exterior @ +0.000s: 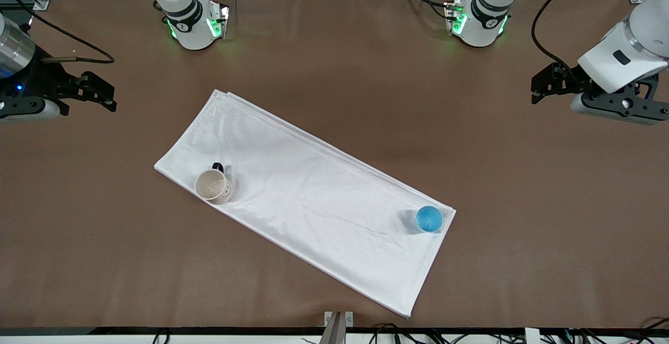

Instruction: Place blue cup into white mug on table

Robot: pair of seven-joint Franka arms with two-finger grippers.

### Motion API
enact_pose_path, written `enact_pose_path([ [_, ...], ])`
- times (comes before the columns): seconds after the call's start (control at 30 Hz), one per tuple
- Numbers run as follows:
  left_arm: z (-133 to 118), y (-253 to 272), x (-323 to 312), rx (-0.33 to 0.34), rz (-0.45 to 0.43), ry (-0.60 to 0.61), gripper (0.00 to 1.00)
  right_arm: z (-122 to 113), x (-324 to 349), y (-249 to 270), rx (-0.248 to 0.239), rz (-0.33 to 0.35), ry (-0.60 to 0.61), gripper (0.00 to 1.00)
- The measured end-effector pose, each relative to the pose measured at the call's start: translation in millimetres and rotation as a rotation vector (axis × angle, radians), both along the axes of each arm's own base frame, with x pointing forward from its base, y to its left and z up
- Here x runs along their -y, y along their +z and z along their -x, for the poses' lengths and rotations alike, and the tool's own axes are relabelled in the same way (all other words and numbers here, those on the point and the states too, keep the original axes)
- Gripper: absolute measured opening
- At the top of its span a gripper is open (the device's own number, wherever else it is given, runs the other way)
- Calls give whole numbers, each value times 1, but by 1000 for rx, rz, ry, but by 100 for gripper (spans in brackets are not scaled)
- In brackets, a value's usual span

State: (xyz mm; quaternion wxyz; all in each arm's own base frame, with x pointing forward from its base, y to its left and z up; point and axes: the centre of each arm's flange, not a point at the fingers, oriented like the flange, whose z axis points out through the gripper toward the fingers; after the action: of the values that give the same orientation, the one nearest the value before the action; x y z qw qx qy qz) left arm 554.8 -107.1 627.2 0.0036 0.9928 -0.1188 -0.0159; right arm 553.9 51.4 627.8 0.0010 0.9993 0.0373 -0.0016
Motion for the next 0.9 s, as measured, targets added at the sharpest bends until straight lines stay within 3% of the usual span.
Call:
enact_pose_path([
  [0.37, -5, -9, -2, -16, 0, 4, 100, 1, -3, 0, -7, -27, 4, 100],
  [0.9, -39, -88, 4, -138, -5, -5, 100, 6, -7, 2, -22, -26, 14, 100],
])
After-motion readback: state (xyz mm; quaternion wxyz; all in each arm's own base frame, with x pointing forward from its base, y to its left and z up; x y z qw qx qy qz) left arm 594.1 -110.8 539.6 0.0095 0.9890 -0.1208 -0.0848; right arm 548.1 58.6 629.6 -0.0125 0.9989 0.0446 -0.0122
